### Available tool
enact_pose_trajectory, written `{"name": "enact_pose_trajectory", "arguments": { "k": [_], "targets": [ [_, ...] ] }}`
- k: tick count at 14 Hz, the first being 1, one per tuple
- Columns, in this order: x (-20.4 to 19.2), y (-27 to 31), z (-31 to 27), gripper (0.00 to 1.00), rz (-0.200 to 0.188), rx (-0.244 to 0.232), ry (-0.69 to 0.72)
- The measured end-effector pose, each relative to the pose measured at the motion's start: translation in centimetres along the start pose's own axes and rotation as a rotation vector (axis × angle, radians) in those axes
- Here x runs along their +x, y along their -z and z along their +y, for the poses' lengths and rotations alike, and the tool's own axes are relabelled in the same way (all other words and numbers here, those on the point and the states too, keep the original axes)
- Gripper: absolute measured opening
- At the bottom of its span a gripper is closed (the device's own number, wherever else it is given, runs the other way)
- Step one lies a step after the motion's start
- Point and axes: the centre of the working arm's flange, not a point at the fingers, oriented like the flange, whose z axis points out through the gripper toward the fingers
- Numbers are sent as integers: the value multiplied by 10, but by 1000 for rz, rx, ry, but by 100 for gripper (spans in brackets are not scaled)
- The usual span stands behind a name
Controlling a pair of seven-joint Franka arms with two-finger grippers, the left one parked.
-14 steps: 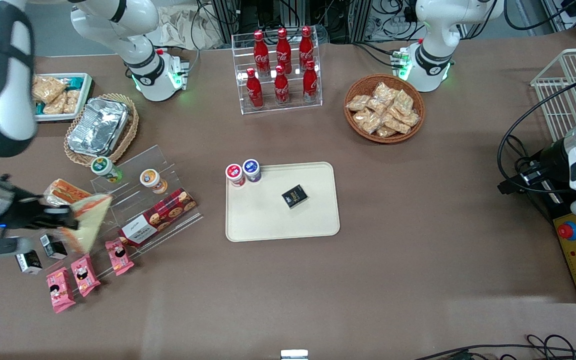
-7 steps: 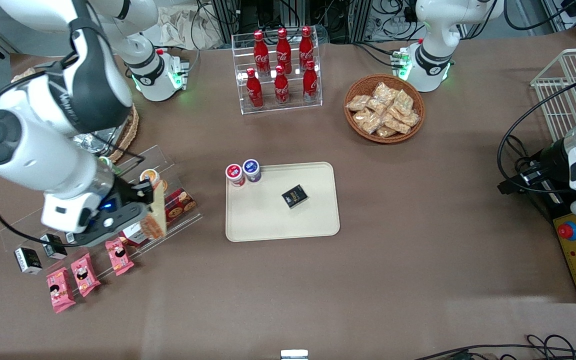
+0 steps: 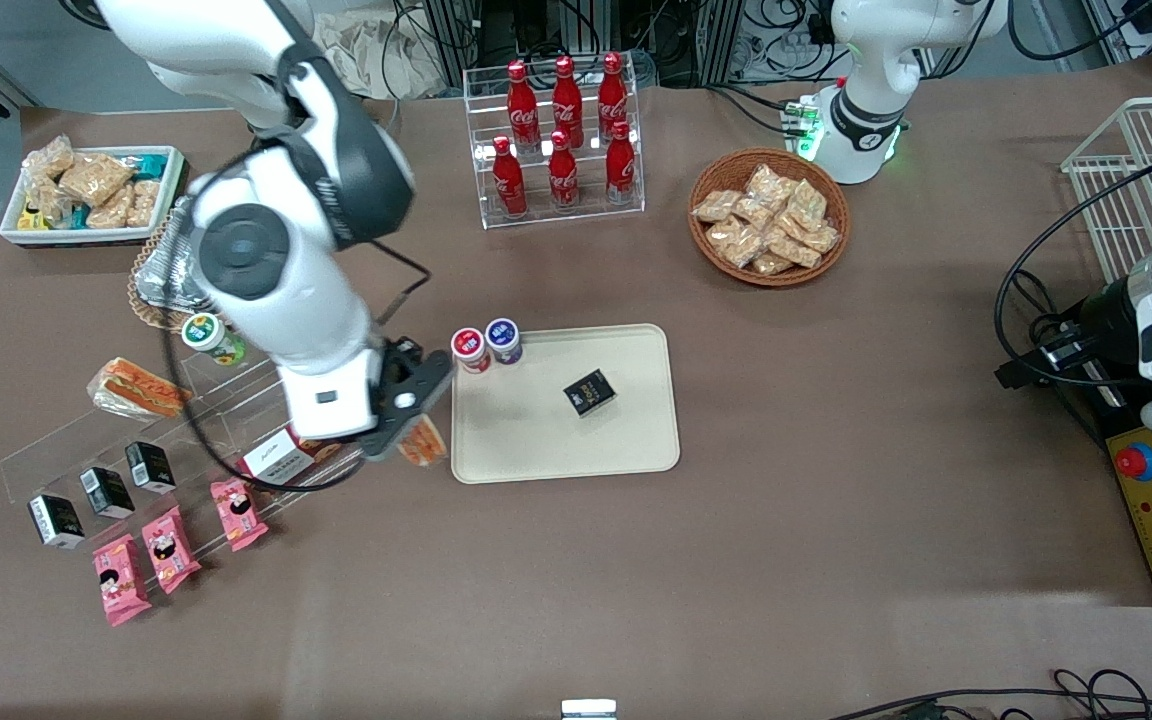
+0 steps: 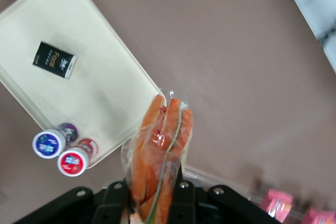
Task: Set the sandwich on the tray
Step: 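Carry the sandwich over the cream tray with the right gripper, then lower the sandwich onto the tray and open the right gripper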
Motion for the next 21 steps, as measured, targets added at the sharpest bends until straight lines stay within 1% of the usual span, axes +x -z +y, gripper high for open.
{"name": "enact_pose_trajectory", "arguments": {
  "k": [1,3,6,8,11,13,15,16,17,18,21],
  "targets": [
    [9,-14,-4,28,5,-6,69],
    [24,-45,-11,28,2,-10,184],
    [43,-83,-23,28,10,-23,299],
    [56,-96,-40,28,13,-32,347],
    [72,-110,-72,29,2,-69,421],
    [76,-119,-84,30,-6,-69,442],
    [77,-124,-86,44,-12,-67,444],
    [77,-126,-85,55,-14,-66,444],
    [77,-127,-86,63,-15,-65,445],
    [77,-127,-87,74,-16,-64,443],
    [76,-131,-89,99,-20,-60,381]
  ]
}}
